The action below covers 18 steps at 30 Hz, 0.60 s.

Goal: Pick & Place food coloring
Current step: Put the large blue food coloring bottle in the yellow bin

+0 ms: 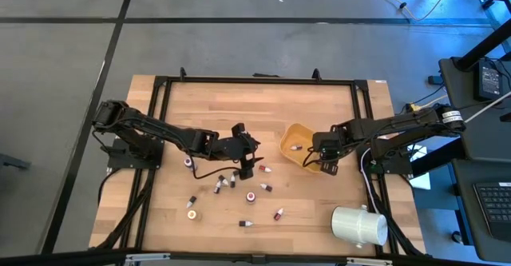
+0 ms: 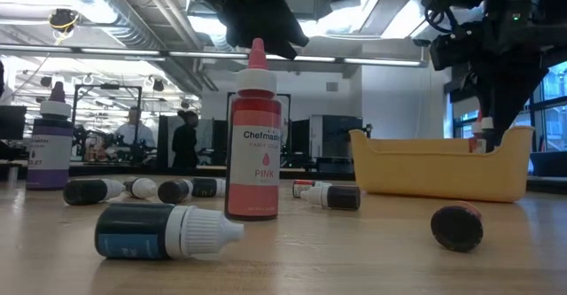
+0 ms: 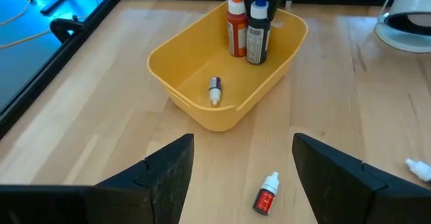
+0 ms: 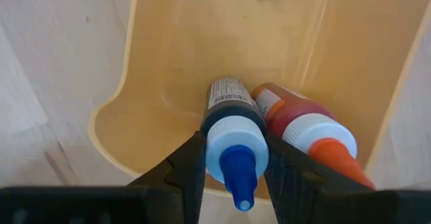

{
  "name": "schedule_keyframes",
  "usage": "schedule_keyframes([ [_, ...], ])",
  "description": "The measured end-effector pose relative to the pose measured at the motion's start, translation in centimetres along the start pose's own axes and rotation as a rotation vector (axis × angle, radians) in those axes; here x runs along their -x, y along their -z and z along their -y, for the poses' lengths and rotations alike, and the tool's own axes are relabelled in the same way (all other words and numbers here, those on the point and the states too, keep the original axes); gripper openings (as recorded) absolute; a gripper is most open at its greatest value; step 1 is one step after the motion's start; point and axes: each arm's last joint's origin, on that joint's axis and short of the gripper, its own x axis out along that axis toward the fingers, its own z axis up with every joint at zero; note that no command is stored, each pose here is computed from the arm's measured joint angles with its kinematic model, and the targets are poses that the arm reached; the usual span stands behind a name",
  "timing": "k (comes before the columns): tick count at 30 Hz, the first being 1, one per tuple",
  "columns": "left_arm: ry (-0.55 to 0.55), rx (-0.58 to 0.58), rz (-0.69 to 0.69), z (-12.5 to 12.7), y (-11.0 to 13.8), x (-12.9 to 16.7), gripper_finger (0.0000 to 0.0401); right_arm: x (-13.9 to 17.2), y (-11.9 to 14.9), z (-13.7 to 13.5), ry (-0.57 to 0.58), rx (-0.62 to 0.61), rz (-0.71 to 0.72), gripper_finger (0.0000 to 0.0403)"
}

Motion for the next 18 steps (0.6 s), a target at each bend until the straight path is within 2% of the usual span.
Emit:
schedule_keyframes([
  [11, 0.002, -0.011, -0.029, 0.0, 0.3, 0.0, 0.0244, 0.0, 0.0, 0.0, -0.006, -0.020, 0.000, 0.0137],
  [18, 0.045, -0.076, -0.150, -0.1, 1.4, 0.1, 0.0248, 0.0, 0.0, 0.0, -0.010, -0.020, 0.002, 0.0149],
])
